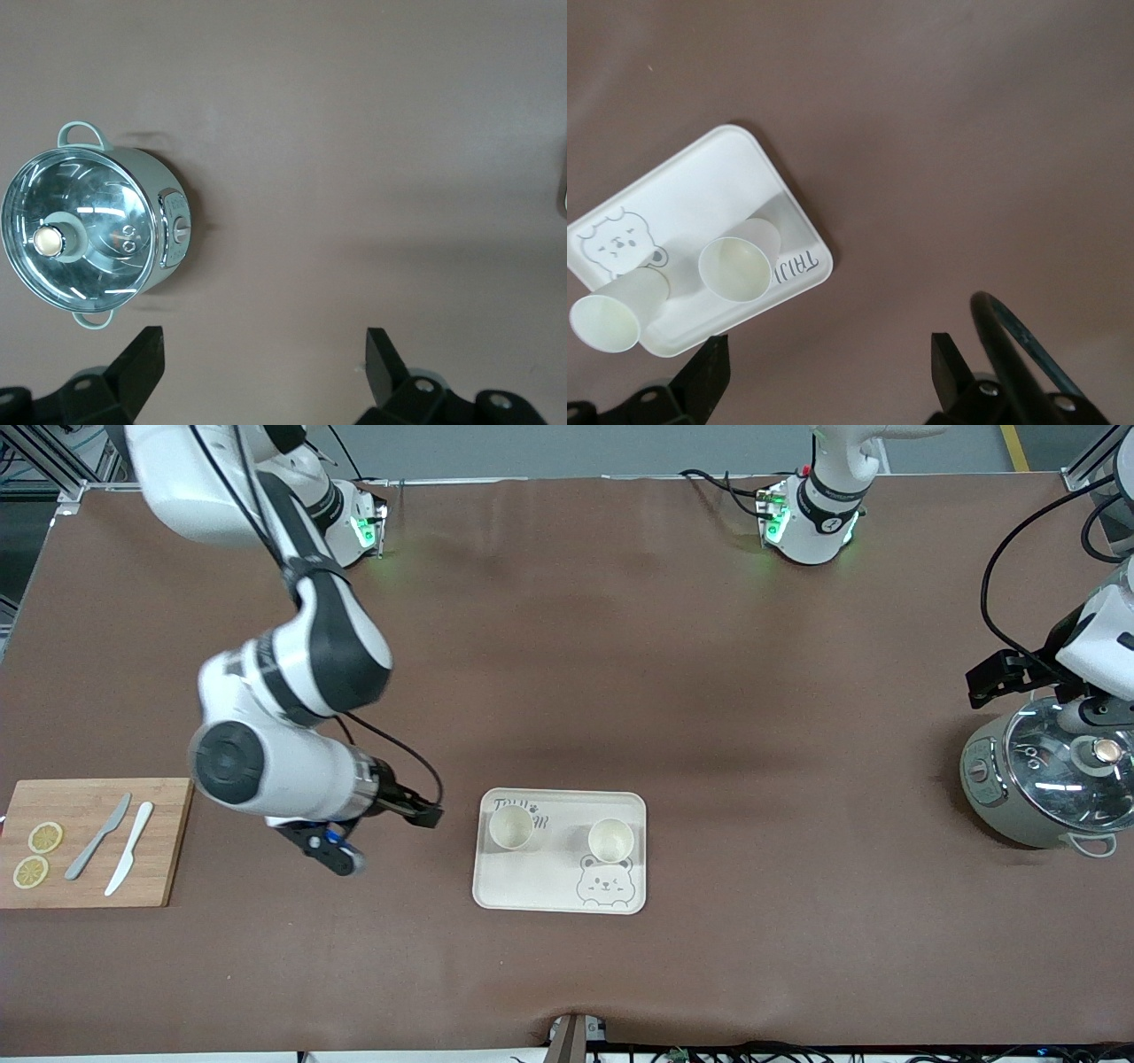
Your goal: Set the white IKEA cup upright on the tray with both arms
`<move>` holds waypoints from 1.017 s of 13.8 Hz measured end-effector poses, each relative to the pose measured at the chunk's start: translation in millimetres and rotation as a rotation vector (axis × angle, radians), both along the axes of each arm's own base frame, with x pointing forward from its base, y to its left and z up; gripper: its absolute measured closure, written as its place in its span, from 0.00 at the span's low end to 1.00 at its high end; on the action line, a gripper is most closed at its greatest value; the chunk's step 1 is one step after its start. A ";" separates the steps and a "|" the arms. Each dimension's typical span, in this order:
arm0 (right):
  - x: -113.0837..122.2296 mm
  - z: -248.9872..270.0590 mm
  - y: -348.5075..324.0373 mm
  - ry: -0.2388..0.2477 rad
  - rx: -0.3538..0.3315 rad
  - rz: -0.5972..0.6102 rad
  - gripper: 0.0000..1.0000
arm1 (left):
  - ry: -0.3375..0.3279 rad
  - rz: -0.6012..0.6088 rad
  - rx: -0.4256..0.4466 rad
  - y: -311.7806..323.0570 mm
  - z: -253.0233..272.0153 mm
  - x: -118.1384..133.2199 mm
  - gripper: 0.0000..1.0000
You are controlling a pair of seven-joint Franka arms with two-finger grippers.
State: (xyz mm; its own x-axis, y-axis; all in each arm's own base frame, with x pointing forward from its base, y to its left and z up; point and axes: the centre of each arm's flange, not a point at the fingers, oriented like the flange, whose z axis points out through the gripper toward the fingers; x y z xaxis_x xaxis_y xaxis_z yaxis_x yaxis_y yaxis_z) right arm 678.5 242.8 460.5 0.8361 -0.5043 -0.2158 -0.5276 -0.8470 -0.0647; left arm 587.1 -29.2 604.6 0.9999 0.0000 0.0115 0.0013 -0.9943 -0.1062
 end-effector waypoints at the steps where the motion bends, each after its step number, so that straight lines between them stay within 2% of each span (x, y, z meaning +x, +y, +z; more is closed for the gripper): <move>1: -4.9 21.7 -19.5 -0.006 0.004 0.018 0.00 | -0.004 -0.001 0.000 0.1 0.7 0.3 0.00; 3: -16.8 52.7 -53.1 -0.017 -0.008 0.038 0.00 | -0.016 -0.002 -0.001 0.1 3.0 0.6 0.00; 6: -34.1 72.2 -87.1 -0.045 -0.069 0.122 0.00 | -0.025 -0.002 -0.002 0.7 7.8 -1.5 0.00; 9: -48.8 84.7 -128.9 -0.056 -0.068 0.197 0.00 | -0.025 -0.001 -0.003 1.0 7.9 -2.0 0.00; 12: -67.3 105.6 -176.1 -0.089 -0.080 0.327 0.00 | -0.018 -0.003 -0.039 -4.4 5.3 -2.5 0.00; 14: -80.2 123.3 -201.9 -0.105 -0.118 0.437 0.00 | -0.011 -0.006 -0.076 -10.4 3.3 -3.0 0.00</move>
